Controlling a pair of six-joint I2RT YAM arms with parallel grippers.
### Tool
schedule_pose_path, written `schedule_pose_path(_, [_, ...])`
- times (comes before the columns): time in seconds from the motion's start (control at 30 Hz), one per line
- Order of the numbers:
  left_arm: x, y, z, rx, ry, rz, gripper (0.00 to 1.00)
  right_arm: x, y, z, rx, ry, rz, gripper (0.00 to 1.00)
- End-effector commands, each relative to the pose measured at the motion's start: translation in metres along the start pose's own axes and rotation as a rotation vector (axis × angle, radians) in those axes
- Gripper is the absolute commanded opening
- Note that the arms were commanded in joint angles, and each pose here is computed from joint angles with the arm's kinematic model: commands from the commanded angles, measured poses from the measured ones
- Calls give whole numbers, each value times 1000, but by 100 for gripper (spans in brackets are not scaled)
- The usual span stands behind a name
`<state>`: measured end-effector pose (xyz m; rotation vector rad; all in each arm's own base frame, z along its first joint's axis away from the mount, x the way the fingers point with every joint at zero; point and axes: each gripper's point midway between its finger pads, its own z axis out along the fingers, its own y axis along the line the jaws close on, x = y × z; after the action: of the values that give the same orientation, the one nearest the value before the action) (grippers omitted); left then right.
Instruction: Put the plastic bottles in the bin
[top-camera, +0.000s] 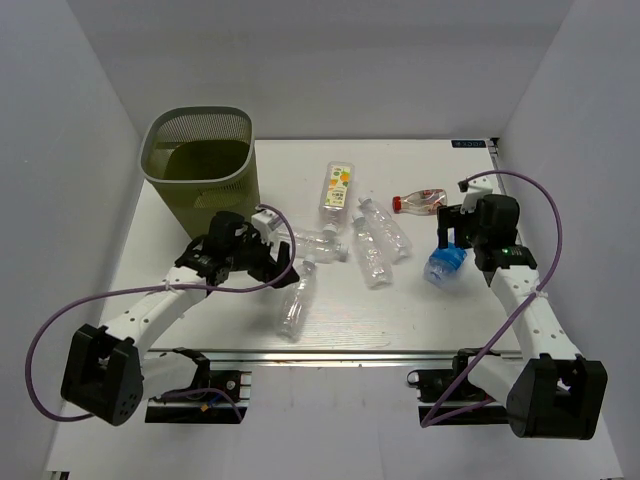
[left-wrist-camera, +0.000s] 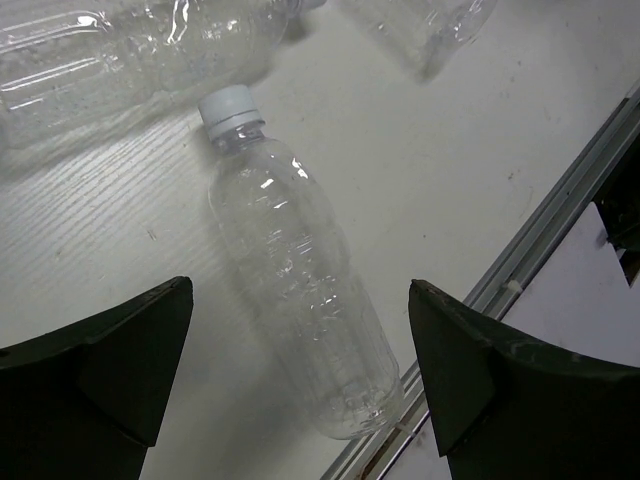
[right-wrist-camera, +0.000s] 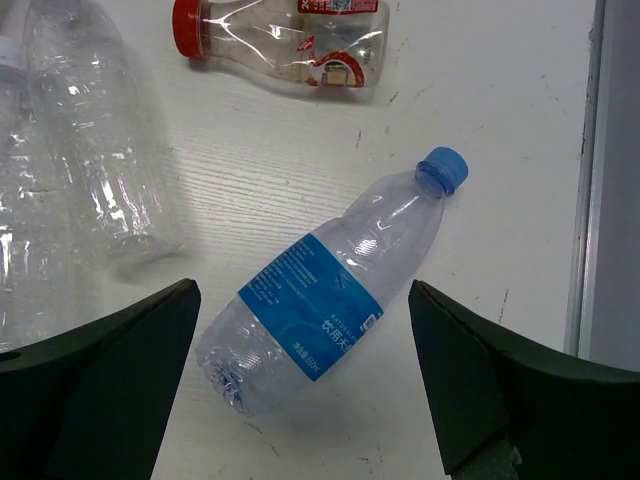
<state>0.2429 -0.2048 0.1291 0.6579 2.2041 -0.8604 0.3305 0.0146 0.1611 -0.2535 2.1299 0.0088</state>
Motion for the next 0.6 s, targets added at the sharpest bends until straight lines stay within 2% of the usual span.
schedule_pose_path(0.0, [-14,-7,3,-2,-19,51,98,-8,-3,-6,3,-37,-51,90])
schedule_pose_path(0.13, [-16,0,6,-74,-20,55,98,24,2,-4,-61,63,-208,90])
schedule_pose_path(0.2, [-16,3,7,-104,-21,49,98,27,17,-5,-155,70,-227,90])
schedule_pose_path(0.27, [-16,6,9,-149,-23,35,98,22,28,-9,-210,52,-193,82])
schedule_pose_path(0.3, [-19,11,8,-184,-37,28,98,21,30,-10,-217,49,-183,71])
schedule_pose_path(0.33, [-18,10,9,-194,-38,17,98,22,33,-10,-233,55,-157,31])
schedule_pose_path(0.37, [-18,13,13,-219,-36,8,98,19,36,-12,-241,45,-151,17])
schedule_pose_path(0.4, [-16,18,13,-243,-31,5,98,21,35,-12,-234,52,-131,13])
schedule_pose_path(0.43, [-12,15,18,-253,-20,-9,98,19,26,-12,-204,46,-108,23])
schedule_pose_path(0.5, [-12,24,25,-312,-2,-14,98,22,24,-11,-196,55,-109,52])
schedule_pose_path(0.57, [-8,25,34,-338,29,-16,98,24,24,-10,-194,59,-100,61])
